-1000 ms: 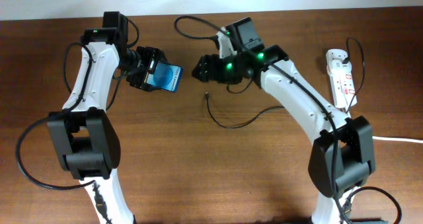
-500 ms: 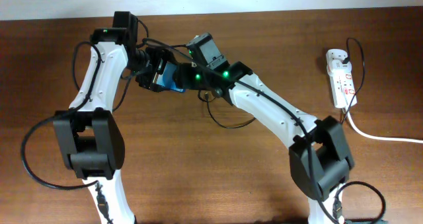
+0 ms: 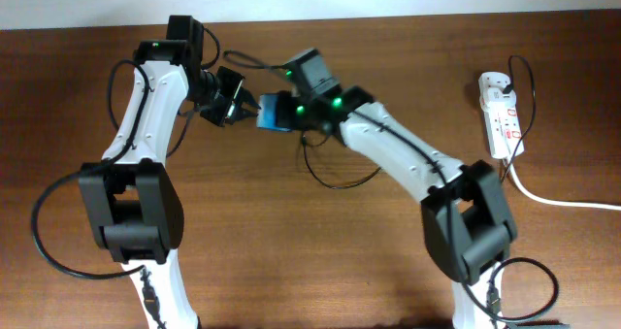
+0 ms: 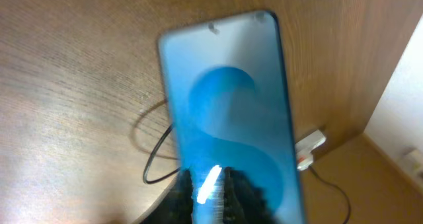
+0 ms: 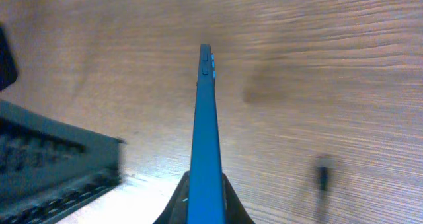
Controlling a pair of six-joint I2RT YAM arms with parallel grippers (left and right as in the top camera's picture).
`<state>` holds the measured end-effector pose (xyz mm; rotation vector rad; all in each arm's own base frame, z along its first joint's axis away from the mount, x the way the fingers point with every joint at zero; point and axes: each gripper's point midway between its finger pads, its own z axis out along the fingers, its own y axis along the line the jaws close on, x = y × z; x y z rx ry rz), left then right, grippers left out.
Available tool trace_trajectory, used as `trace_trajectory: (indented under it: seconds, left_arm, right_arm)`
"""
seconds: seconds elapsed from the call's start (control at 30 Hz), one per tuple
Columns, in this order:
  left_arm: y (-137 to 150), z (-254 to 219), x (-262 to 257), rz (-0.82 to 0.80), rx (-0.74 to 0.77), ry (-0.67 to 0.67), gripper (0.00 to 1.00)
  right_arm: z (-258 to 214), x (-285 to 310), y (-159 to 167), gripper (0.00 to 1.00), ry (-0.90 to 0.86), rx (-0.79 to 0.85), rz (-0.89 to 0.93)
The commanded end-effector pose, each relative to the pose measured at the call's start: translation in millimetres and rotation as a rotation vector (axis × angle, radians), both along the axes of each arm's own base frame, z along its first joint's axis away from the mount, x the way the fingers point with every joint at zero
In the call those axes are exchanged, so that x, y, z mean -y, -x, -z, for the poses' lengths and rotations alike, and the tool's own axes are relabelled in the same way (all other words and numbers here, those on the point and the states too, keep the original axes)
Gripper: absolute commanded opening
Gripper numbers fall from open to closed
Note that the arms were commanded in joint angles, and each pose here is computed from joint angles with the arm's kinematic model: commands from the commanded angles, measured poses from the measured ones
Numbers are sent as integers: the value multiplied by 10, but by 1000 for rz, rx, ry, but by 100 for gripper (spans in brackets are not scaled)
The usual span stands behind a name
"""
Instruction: Plug charger to phone and switch on socket
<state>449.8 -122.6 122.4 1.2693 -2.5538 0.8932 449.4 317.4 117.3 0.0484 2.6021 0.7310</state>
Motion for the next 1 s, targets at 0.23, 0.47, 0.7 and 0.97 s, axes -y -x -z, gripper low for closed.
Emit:
trace_trajectory:
  seconds: [0.23, 0.47, 0.7, 0.97]
  left_arm:
    - [-303, -788, 506, 471, 652, 380, 63]
    - [-559, -999, 475, 332, 639, 444, 66]
    - [-785, -1237, 492, 208, 625, 509, 61]
    - [-885, -1330, 507, 142, 609, 530, 58]
  right_arm:
    - [-1388, 391, -354, 4, -445, 74, 136]
    - [-1616, 325, -453, 4, -678, -67, 329]
    - [-1633, 170, -426, 4, -745, -133, 439]
    - [-1684, -57, -315, 4, -751, -121, 393]
